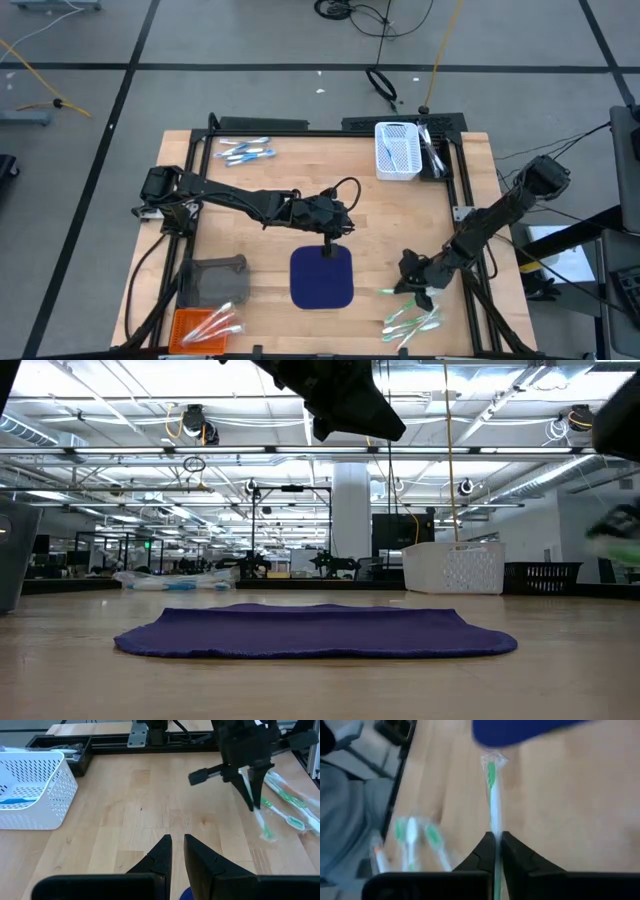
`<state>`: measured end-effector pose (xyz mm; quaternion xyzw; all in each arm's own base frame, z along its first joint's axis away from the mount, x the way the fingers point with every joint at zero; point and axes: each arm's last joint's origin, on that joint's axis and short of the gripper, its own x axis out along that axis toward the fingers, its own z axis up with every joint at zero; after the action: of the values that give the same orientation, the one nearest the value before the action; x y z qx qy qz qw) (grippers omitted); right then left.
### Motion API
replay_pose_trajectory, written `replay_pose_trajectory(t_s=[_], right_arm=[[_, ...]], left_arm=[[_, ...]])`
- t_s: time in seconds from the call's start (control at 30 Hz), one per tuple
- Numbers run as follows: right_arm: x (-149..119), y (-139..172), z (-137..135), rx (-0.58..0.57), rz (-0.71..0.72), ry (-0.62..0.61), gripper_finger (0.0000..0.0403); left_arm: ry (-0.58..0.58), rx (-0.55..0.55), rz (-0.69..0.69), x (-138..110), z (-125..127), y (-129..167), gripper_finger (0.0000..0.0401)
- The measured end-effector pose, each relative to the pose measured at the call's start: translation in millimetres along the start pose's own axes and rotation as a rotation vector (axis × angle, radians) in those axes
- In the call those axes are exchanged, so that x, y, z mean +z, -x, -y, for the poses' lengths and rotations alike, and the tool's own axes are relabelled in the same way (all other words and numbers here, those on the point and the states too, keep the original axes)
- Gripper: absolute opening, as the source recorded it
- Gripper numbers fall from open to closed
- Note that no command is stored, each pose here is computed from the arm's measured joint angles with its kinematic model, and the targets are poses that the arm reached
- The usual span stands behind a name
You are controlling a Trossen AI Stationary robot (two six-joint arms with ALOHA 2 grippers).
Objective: Pick & Place Toothbrushes
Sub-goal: Put the green toothbrush into the black bin
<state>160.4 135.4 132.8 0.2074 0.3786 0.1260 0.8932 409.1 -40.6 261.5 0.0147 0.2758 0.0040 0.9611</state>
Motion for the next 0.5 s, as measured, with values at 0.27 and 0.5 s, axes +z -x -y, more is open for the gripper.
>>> replay_pose_trajectory(t_s=[0.27, 0.5], right_arm=[[29, 23, 0, -0.104, 0.269, 0.155, 0.0005], [45, 45, -1, -0.265, 0.507, 0.251, 0.0005]], left_arm=[[0.001, 0.0, 0.013, 1, 0, 0, 0.0051], [0.007, -0.002, 0.083, 8, 0, 0, 0.0051]])
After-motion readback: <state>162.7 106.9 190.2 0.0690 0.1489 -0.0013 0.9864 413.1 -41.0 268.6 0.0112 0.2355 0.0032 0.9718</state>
